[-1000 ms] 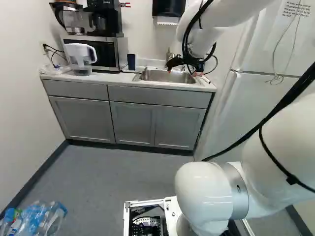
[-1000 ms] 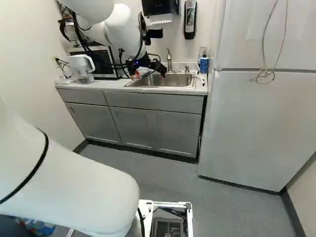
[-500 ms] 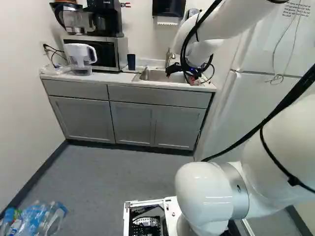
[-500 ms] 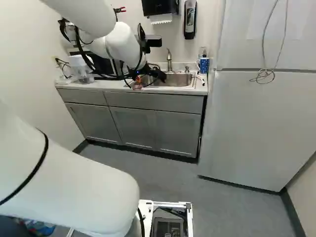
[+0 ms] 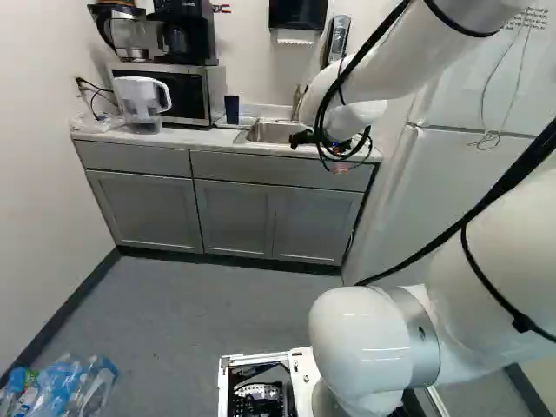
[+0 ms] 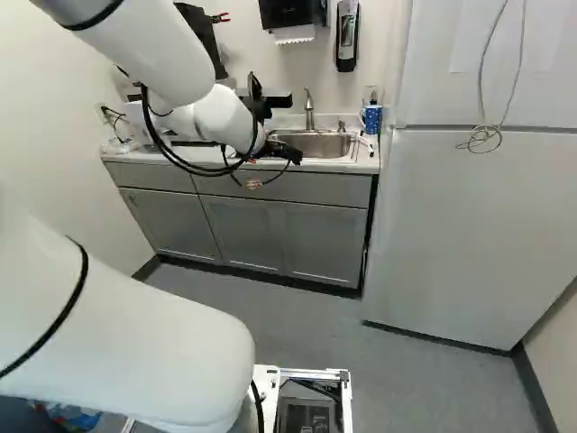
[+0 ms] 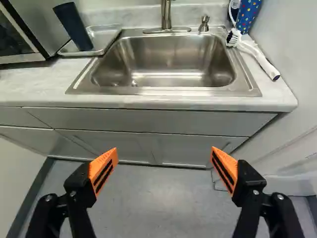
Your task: Rinse the cup and place it in the tray
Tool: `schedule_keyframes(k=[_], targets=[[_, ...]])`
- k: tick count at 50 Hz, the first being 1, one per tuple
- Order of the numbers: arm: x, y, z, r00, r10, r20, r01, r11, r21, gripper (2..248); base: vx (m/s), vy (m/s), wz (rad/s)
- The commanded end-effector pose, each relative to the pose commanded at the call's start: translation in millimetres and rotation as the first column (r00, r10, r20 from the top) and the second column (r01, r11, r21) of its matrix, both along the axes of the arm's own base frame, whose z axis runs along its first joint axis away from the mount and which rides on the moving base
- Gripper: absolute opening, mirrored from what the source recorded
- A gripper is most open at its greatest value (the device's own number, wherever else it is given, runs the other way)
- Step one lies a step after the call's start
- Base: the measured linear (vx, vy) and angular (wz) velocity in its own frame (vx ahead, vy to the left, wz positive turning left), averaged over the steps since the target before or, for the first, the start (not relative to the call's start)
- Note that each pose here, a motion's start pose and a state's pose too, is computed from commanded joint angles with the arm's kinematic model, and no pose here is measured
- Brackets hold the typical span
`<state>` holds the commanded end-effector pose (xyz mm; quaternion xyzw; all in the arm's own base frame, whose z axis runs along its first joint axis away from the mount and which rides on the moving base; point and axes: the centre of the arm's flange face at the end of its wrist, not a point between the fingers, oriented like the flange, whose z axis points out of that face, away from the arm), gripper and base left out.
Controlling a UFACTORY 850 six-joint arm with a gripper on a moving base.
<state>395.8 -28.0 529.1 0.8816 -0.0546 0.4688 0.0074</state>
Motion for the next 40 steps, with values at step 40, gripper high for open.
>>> schedule_keyframes(k=[40], targets=[[-57.2, 16.2, -98.7, 0.989, 0.050, 0.142, -0.045, 0.998, -0.042, 247, 0.000, 0.000, 0.000]])
